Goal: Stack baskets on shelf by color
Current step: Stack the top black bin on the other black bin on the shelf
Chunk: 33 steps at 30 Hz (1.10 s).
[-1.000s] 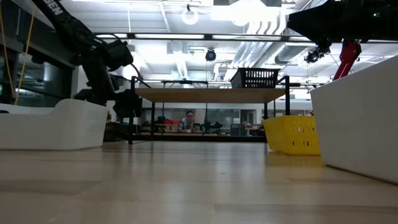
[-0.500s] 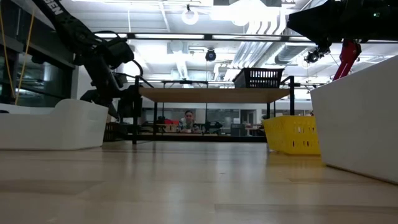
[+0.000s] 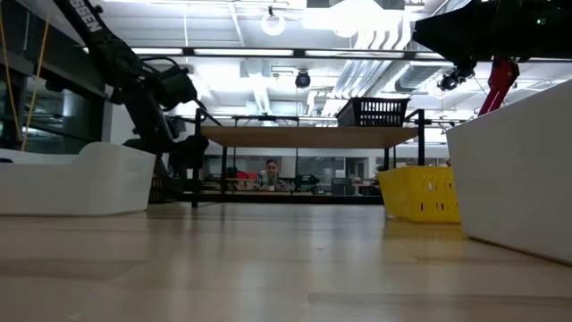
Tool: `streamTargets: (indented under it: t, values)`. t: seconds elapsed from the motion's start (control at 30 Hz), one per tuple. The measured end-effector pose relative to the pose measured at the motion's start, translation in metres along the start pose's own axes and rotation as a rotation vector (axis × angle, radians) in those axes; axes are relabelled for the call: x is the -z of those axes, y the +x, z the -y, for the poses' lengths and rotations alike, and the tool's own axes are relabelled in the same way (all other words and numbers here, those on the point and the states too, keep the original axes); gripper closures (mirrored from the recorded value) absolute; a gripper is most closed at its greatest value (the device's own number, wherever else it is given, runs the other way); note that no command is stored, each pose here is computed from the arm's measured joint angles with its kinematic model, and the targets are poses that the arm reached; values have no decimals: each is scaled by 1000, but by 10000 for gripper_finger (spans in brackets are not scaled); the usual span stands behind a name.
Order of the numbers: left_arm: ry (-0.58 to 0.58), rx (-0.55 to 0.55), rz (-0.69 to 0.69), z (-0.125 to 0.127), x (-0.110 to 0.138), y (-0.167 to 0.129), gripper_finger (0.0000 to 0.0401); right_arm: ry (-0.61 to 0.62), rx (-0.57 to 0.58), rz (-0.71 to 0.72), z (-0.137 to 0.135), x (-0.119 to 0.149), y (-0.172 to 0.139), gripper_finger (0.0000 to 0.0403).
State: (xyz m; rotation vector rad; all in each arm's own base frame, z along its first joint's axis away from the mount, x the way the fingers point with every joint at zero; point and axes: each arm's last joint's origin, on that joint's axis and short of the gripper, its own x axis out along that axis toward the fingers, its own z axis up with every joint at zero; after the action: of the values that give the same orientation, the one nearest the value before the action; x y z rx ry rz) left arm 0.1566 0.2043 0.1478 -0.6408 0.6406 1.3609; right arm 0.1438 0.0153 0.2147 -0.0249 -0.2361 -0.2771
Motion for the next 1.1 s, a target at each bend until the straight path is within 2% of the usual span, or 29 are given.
streamTargets:
  t: [0.17, 0.27, 0.63, 0.9, 1.1]
  values:
    - [-2, 9, 15, 1, -1, 1, 212, 0, 0, 0, 0, 0, 0, 289]
    - [11, 8, 15, 1, -1, 1, 230, 0, 0, 0, 0, 0, 0, 289]
    - [53, -14, 2, 0, 1, 1, 390, 1, 0, 0, 0, 0, 0, 289]
    - [61, -43, 23, -5, -4, -14, 398, 1, 0, 0, 0, 0, 0, 289]
    - [16, -15, 129, -10, -17, -40, 399, 1, 0, 0, 0, 0, 0, 289]
